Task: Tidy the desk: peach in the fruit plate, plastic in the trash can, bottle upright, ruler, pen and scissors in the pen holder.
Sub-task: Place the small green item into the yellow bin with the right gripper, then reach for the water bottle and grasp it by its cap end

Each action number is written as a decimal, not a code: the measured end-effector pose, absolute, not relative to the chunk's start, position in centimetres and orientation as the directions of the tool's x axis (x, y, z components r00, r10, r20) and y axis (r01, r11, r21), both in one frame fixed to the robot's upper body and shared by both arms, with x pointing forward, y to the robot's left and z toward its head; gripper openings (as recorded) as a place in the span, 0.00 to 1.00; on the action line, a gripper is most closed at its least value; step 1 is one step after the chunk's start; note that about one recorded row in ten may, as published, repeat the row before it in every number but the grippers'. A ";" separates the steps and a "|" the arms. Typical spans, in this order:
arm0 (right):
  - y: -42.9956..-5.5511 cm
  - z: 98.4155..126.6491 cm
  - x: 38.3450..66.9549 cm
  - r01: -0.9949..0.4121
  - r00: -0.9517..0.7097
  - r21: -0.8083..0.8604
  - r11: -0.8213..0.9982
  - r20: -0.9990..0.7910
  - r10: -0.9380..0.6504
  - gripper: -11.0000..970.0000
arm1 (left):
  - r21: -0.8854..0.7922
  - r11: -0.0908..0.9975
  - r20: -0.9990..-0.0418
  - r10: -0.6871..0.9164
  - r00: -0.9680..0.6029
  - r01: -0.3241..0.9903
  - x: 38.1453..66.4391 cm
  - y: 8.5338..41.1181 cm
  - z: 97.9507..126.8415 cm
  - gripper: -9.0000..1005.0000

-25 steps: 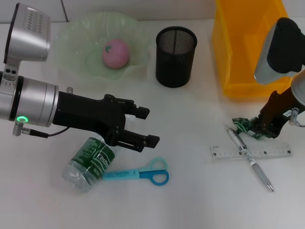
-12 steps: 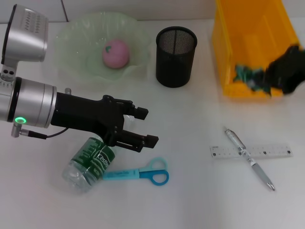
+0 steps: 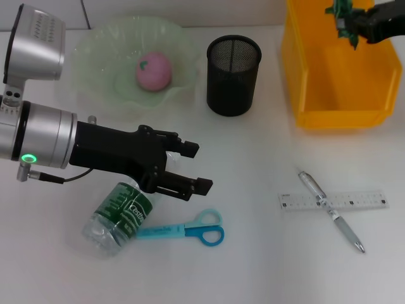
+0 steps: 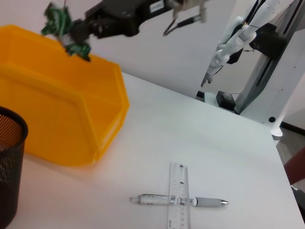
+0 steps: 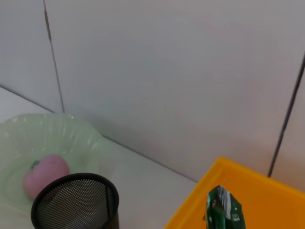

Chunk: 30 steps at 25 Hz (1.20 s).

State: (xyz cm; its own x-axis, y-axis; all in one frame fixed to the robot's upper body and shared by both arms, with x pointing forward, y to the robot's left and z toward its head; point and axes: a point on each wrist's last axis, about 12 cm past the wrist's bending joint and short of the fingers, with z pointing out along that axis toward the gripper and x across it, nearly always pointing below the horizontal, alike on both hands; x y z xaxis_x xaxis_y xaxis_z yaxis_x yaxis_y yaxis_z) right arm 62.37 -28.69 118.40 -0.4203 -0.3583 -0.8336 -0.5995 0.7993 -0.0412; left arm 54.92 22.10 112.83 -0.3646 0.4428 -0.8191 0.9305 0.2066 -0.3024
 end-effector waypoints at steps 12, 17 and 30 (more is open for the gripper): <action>-29.2 118.5 60.5 -0.637 -0.418 0.008 0.771 -0.844 -0.336 0.40 | -0.326 0.227 -0.811 0.431 -0.395 0.918 55.0 22.4 113.2 0.83; -29.2 118.6 56.1 -0.794 -0.364 0.096 0.601 -0.867 -0.341 0.49 | -0.362 0.285 -0.788 0.416 -0.455 0.888 55.5 22.8 114.6 0.83; -31.2 108.3 47.1 -0.903 -0.338 0.283 0.322 -0.932 -0.130 0.87 | -0.372 0.601 -0.528 0.490 -0.694 0.707 58.3 20.8 119.1 0.83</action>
